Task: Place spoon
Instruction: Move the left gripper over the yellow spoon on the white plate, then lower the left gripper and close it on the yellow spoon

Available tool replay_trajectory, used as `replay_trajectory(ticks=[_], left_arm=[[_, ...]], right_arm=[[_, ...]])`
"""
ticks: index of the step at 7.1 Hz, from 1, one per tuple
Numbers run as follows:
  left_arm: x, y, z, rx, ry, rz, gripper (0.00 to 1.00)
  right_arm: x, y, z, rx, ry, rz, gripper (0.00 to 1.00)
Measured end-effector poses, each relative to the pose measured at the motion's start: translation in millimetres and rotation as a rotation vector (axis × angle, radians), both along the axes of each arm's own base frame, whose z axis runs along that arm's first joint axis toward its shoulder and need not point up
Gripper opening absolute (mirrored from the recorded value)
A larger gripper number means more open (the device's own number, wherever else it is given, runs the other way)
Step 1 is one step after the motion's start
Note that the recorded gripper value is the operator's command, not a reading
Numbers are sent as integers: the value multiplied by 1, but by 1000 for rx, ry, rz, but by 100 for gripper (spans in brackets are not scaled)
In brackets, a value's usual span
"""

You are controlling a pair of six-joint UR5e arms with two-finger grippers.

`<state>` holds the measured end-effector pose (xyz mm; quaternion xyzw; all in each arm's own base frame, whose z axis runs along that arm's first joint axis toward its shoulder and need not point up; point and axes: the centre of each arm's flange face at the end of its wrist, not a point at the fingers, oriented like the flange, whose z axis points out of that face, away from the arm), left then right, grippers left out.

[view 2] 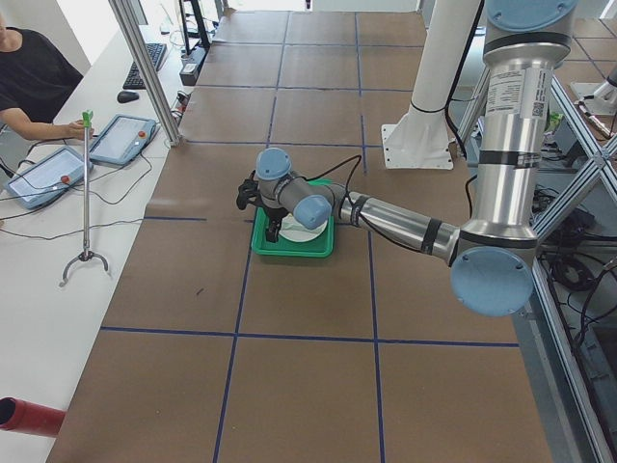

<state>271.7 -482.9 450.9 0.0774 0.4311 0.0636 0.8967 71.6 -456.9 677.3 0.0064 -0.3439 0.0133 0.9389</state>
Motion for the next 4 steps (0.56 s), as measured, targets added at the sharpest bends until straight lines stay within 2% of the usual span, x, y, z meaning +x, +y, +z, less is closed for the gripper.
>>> replay_trajectory(ticks=[1, 4], left_arm=[[31, 5, -10, 14, -13, 5, 82], [99, 21, -13, 30, -31, 87, 75]], right_arm=[[0, 0, 0, 0, 0, 0, 100], [0, 0, -1, 2, 0, 0, 100]])
